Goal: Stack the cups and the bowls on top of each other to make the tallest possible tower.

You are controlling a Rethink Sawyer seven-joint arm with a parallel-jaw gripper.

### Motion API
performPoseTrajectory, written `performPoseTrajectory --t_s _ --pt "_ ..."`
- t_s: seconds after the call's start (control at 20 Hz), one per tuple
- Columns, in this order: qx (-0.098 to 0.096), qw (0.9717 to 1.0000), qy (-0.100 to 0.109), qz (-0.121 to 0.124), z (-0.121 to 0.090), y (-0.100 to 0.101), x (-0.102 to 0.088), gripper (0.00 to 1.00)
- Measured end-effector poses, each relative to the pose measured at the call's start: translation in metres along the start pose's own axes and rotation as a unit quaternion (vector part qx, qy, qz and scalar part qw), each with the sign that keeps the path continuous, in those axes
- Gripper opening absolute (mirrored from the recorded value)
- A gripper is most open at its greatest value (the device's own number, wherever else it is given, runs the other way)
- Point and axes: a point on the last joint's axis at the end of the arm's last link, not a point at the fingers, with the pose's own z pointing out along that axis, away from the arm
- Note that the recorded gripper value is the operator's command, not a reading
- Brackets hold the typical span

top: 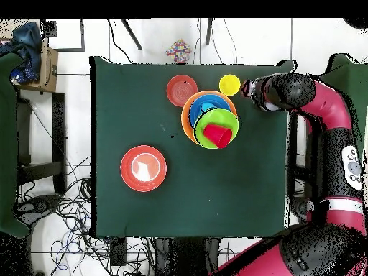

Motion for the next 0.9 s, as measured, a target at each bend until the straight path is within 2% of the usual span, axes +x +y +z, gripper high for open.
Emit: performPoseTrajectory --t_s 0.25,0.45,0.9 --pt "-0.010 0.9999 -0.006 0.009 -0.010 0.000 -0.005 1.00" --pt "-0.013 0.9998 -0.010 0.011 -0.016 0.001 -0.009 1.00" --pt "-0.015 0.9994 -0.026 0.015 -0.043 0.003 -0.023 1.00"
